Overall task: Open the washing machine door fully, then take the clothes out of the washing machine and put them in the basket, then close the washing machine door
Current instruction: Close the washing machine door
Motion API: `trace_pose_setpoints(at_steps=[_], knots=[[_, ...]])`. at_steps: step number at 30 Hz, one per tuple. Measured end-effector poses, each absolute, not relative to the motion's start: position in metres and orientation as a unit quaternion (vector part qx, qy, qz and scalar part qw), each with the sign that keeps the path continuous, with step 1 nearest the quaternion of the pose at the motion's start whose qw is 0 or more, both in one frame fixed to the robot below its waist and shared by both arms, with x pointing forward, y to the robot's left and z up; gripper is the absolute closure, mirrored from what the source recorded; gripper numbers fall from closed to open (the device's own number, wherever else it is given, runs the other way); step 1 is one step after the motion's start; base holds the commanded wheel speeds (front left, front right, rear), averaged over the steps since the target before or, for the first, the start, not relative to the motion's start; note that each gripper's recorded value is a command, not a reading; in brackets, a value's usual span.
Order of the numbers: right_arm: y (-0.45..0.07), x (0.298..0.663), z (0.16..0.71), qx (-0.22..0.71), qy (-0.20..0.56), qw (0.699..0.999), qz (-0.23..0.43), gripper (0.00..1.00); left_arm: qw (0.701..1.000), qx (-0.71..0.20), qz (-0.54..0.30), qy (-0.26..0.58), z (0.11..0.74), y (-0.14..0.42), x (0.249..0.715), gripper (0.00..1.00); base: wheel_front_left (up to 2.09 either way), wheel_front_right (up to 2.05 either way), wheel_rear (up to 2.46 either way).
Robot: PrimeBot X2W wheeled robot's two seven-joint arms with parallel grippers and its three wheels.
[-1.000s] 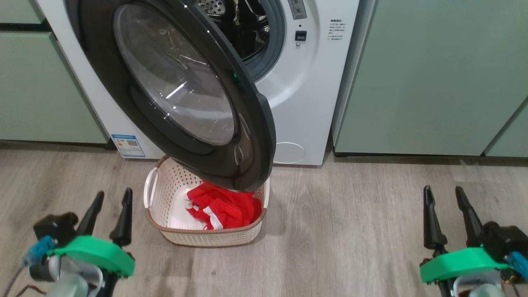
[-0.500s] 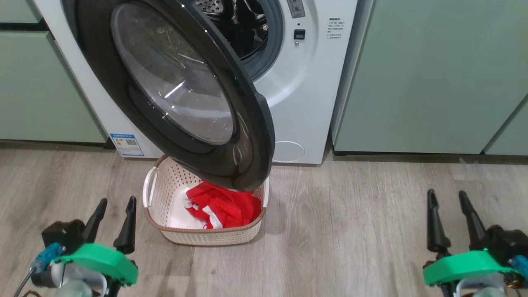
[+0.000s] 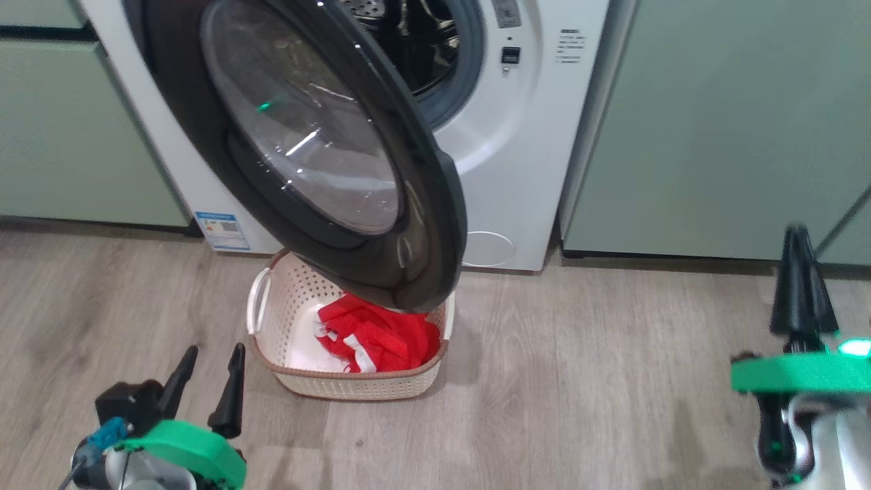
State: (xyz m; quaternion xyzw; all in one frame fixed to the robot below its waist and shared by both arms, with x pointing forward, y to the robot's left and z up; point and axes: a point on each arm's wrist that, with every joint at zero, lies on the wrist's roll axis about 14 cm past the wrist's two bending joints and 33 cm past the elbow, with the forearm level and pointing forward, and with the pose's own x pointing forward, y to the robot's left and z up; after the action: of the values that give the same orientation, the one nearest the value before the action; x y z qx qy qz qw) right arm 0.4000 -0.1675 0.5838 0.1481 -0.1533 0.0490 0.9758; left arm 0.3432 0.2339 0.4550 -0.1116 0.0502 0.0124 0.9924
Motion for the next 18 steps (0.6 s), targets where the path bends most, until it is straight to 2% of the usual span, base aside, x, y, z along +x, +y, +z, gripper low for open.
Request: trace_pose_setpoints(at_steps=[8, 9, 14, 18], knots=[[-0.082, 0.407, 0.640, 0.158, -0.212, 0.946, 0.187, 1.00, 0.991, -0.120, 0.039, 0.049, 0.452, 0.243, 0.327, 0.00, 0.00, 0.00, 0.00], [-0.082, 0.407, 0.640, 0.158, -0.212, 0.946, 0.187, 1.00, 0.991, -0.120, 0.039, 0.049, 0.452, 0.243, 0.327, 0.00, 0.00, 0.00, 0.00], [-0.009, 0.391, 0.665, 0.157, -0.232, 0.912, 0.301, 1.00, 0.990, -0.119, 0.059, 0.047, 0.451, 0.254, 0.313, 0.00, 0.00, 0.00, 0.00], [0.043, 0.370, 0.662, 0.153, -0.218, 0.885, 0.381, 1.00, 0.988, -0.122, 0.076, 0.049, 0.448, 0.261, 0.302, 0.00, 0.00, 0.00, 0.00]])
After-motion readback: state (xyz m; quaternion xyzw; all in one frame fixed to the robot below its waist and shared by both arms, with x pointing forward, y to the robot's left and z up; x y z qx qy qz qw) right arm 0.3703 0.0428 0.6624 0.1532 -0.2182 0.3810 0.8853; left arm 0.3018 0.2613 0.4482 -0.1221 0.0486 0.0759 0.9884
